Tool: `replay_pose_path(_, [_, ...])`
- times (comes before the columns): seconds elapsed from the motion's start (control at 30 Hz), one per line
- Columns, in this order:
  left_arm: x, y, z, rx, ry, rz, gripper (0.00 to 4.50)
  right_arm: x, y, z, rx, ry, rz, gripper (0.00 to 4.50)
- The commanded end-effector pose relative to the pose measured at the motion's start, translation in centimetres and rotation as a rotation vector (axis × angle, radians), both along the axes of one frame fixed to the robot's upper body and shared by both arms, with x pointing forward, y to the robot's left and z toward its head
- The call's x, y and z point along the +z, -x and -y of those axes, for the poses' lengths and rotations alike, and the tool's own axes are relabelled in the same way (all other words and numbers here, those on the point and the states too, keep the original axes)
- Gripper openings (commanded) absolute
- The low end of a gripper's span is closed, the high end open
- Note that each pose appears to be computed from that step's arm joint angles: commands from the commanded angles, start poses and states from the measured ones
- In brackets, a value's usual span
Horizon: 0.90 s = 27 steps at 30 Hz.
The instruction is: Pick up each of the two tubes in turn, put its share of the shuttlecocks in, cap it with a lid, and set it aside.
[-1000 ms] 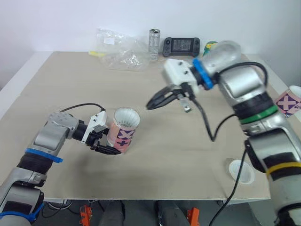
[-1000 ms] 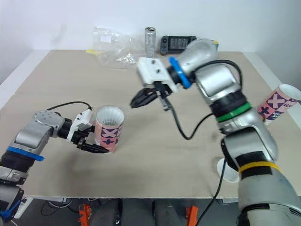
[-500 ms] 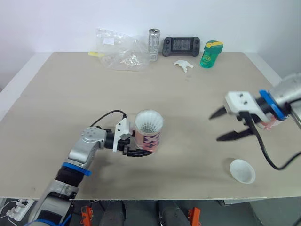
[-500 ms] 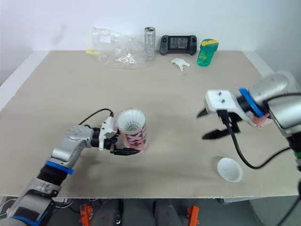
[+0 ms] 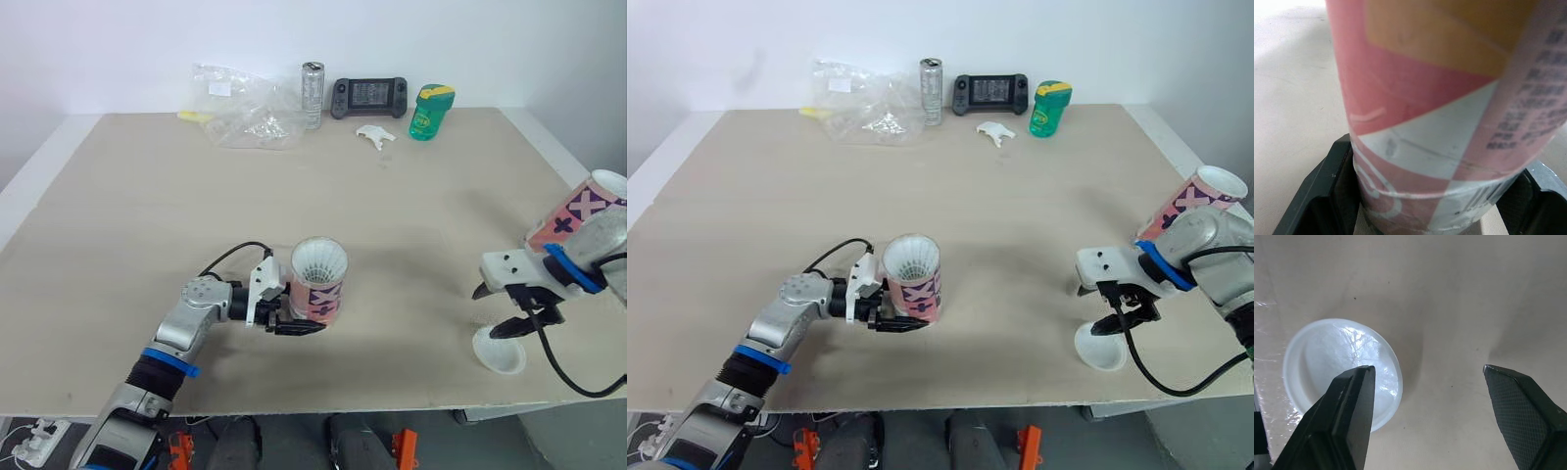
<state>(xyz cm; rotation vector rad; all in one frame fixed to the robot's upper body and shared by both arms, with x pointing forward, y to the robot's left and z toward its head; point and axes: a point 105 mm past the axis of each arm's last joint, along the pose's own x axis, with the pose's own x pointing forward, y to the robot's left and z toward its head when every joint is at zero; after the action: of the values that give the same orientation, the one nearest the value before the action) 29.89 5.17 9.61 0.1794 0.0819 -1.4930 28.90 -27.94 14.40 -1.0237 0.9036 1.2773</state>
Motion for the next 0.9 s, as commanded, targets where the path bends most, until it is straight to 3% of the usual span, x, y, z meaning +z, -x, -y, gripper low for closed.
replay_pose_path(0.03, [0.9,-0.4,-0.6,0.016,-0.003,0.031,3.21,-0.6,0.6,0.4,0.018,0.015,-0.046,3.57])
replay_pose_path(0.1, [0.9,-0.4,-0.7,0.019,-0.006,0.029,3.21,-0.9,0.8,0.4,0.02,0.018,-0.057,3.15])
replay_pose_path(0.3, [0.5,-0.7,-0.9,0.028,-0.032,0.032,3.21,-0.7,0.8,0.0,0.034,0.01,-0.053,0.36])
replay_pose_path(0.33, [0.3,-0.8,-1.0,0.037,-0.036,0.03,3.21,-0.5,0.9,-0.1,0.032,0.0,-0.055,0.06])
replay_pose_path(0.6, [-0.5,-0.9,-1.1,0.046,-0.059,0.003,3.21,1.7,0.2,-1.8,0.055,-0.059,0.003,0.06])
replay_pose_path(0.7, [-1.4,-0.4,-1.3,0.011,-0.108,-0.011,3.21,5.1,-1.6,-5.0,0.095,-0.173,0.117,0.06])
replay_pose_path(0.9, [-2.6,-0.3,-1.7,-0.015,-0.171,-0.032,3.21,12.7,-2.1,-13.1,0.302,-0.413,0.261,0.06])
